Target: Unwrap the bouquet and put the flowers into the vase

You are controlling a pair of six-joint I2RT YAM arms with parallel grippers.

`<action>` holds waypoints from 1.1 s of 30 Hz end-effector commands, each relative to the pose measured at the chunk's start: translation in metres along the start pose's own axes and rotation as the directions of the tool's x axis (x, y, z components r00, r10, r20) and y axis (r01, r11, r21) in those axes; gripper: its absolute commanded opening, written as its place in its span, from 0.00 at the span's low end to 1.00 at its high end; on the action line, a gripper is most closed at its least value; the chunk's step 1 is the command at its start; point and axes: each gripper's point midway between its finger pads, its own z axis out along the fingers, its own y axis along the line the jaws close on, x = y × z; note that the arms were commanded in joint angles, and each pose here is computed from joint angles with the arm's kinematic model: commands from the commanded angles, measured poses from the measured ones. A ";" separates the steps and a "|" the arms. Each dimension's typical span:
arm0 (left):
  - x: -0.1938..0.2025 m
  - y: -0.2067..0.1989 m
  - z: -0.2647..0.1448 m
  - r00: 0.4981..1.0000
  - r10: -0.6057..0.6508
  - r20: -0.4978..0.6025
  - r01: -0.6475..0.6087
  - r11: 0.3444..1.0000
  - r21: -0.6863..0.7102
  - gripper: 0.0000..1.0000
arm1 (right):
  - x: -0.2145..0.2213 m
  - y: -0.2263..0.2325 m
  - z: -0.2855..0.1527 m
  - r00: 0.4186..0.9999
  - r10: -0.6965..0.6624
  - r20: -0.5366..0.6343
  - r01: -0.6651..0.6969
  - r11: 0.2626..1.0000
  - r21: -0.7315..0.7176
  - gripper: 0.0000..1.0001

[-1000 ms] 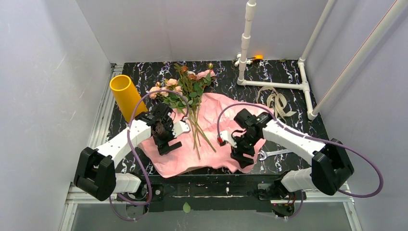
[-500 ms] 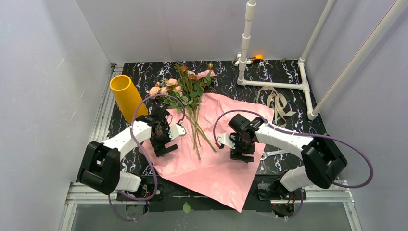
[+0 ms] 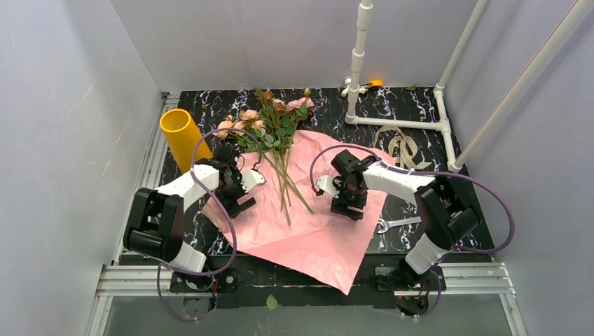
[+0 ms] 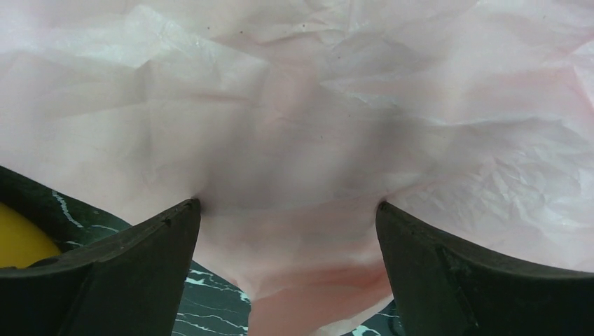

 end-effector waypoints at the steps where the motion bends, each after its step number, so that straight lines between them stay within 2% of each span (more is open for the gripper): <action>1: -0.007 0.009 -0.010 0.999 0.027 0.036 -0.027 1.000 -0.014 0.95 | -0.018 -0.016 -0.004 0.998 0.024 0.055 -0.026 0.999 0.027 0.79; 9: 0.039 -0.026 -0.023 0.991 0.121 -0.051 -0.119 0.992 0.039 0.98 | -0.017 -0.005 -0.021 0.996 0.028 0.085 -0.029 1.000 0.009 0.85; 20: 0.079 -0.042 -0.009 0.983 0.109 -0.146 -0.096 0.991 0.096 0.98 | 0.012 0.002 -0.020 1.000 0.012 0.001 -0.012 1.000 0.010 0.87; 28: 0.085 -0.044 0.006 0.986 0.078 -0.147 -0.062 0.992 0.113 0.98 | 0.040 0.007 0.001 0.996 0.054 -0.068 -0.058 0.996 -0.063 0.87; 33: 0.069 -0.042 -0.002 0.997 0.034 -0.069 -0.027 0.995 0.094 0.98 | 0.029 0.006 -0.010 0.997 0.078 -0.025 -0.080 0.993 -0.081 0.86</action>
